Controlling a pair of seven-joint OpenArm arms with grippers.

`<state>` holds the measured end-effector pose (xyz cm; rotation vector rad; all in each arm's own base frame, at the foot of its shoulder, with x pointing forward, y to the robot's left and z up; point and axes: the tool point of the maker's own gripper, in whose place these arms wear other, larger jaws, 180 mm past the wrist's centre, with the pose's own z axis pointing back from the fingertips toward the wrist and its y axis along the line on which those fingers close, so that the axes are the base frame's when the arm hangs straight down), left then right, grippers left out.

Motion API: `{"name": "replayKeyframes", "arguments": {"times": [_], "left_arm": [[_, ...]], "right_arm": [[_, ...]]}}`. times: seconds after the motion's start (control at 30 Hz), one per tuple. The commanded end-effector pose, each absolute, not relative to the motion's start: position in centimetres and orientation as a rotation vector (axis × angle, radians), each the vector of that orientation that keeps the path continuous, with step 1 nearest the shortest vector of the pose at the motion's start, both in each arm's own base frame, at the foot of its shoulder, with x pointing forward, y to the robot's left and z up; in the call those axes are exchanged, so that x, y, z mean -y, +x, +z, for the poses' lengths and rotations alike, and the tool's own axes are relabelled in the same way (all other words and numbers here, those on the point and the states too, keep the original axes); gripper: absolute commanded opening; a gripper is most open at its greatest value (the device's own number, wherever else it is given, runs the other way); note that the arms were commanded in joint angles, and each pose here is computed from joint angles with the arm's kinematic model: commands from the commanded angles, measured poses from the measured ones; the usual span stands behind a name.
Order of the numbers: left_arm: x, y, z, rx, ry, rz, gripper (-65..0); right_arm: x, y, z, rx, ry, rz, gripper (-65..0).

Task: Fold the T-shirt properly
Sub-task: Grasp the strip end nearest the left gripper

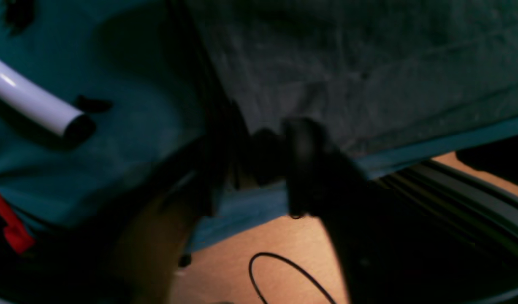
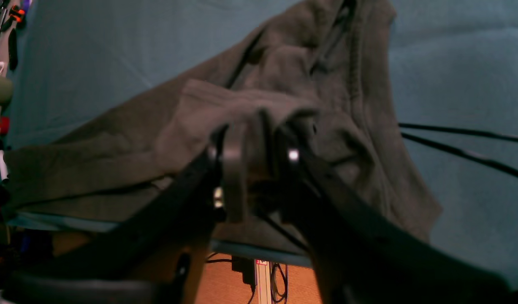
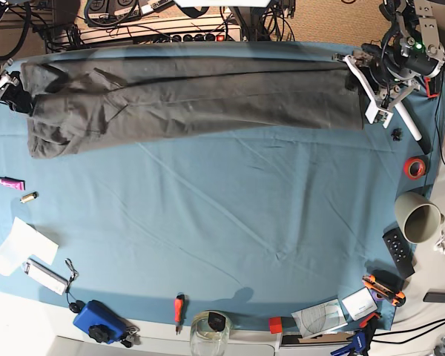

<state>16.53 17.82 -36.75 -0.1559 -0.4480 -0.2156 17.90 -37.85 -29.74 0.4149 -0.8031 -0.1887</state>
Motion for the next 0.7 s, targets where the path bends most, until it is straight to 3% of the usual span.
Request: {"name": "replayKeyframes", "arguments": {"times": [0.0, 0.1, 0.43, 0.5, 0.57, 0.67], "left_arm": [[-18.0, 16.9, -36.2, 0.47, -0.147, -0.22, -37.9], [-17.9, 17.0, -35.7, 0.481, -0.143, -0.228, -37.9], [-17.0, 19.4, -32.5, 0.662, -0.114, -0.255, -37.8], [-16.6, 19.8, -32.3, 0.692, -0.131, -0.236, -34.9], [-16.6, 19.8, -32.8, 0.693, -0.136, -0.211, -31.4], [-17.9, 19.5, -34.4, 0.642, -0.101, -0.127, -31.0]], "right_arm": [[38.2, 18.9, -27.6, 0.874, 0.421, -0.163, -52.0], [37.6, 19.4, -26.6, 0.921, 0.472, -0.16, -52.0], [39.9, 18.7, -24.7, 0.995, 0.413, -0.204, -52.0], [40.1, 18.6, -24.5, 1.003, 0.406, -0.209, -52.0], [40.2, 18.6, -24.5, 1.004, 0.406, -0.21, -49.2], [40.2, 18.6, -24.5, 1.004, 0.406, -0.21, -45.3]]}}
